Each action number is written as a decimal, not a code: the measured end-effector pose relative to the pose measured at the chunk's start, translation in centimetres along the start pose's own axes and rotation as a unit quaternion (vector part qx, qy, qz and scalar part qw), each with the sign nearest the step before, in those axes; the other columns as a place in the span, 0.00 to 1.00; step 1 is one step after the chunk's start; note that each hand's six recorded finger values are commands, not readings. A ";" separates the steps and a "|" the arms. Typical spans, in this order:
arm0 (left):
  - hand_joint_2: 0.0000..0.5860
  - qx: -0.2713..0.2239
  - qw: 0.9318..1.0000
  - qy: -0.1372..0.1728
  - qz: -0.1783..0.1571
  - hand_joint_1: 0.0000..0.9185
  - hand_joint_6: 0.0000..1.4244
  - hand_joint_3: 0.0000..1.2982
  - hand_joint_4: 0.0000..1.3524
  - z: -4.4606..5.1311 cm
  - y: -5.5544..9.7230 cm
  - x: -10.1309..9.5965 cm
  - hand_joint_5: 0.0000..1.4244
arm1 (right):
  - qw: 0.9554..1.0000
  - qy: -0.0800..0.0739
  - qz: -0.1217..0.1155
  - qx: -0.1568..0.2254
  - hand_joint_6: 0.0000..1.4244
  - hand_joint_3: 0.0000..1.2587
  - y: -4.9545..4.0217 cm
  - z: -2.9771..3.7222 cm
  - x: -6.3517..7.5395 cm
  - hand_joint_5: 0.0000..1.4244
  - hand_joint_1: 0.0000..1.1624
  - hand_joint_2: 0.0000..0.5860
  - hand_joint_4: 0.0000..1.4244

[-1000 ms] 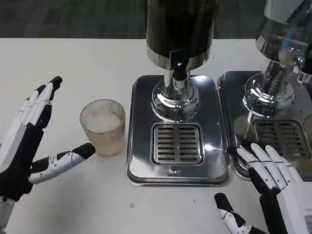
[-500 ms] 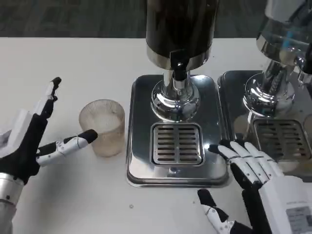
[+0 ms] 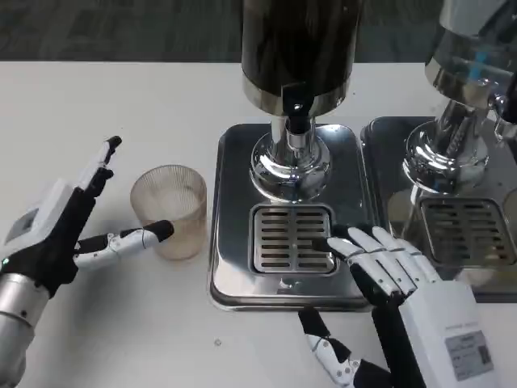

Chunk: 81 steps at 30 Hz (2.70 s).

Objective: Grasp the cup under the faucet to collect the drink, then remove the cup.

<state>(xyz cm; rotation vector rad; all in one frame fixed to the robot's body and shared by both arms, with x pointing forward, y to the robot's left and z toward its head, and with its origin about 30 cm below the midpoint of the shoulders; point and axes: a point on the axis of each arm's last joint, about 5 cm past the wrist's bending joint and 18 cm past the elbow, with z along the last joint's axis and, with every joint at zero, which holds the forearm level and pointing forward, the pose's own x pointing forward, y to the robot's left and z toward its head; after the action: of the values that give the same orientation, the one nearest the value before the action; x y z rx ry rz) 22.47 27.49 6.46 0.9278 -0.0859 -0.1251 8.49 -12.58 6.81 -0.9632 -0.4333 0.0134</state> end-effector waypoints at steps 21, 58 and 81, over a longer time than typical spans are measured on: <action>0.05 -0.003 0.998 0.009 -0.062 0.29 0.12 0.00 0.00 0.58 -0.6 1.5 0.10 | 1.000 0.009 0.004 0.000 0.16 0.30 0.13 0.15 -0.3 0.14 0.40 0.66 0.16; 0.23 -0.064 0.998 0.001 -0.011 0.41 0.70 0.38 0.42 1.45 -3.4 1.2 0.57 | 0.999 0.042 0.002 0.027 0.18 0.30 0.07 0.15 -0.7 0.16 0.42 0.67 0.21; 0.20 -0.099 0.994 -0.035 0.033 0.43 0.83 0.45 0.50 1.49 -3.9 -0.1 0.68 | 0.998 0.052 0.009 0.043 0.19 0.30 0.09 -0.04 -0.8 0.17 0.41 0.67 0.23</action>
<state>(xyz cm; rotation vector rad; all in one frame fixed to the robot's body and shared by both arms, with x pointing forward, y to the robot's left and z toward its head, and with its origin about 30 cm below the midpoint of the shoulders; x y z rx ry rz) 21.93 24.00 4.20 0.7215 -0.1665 -0.1033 7.80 -12.71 6.44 -0.8782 -0.3256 -0.0026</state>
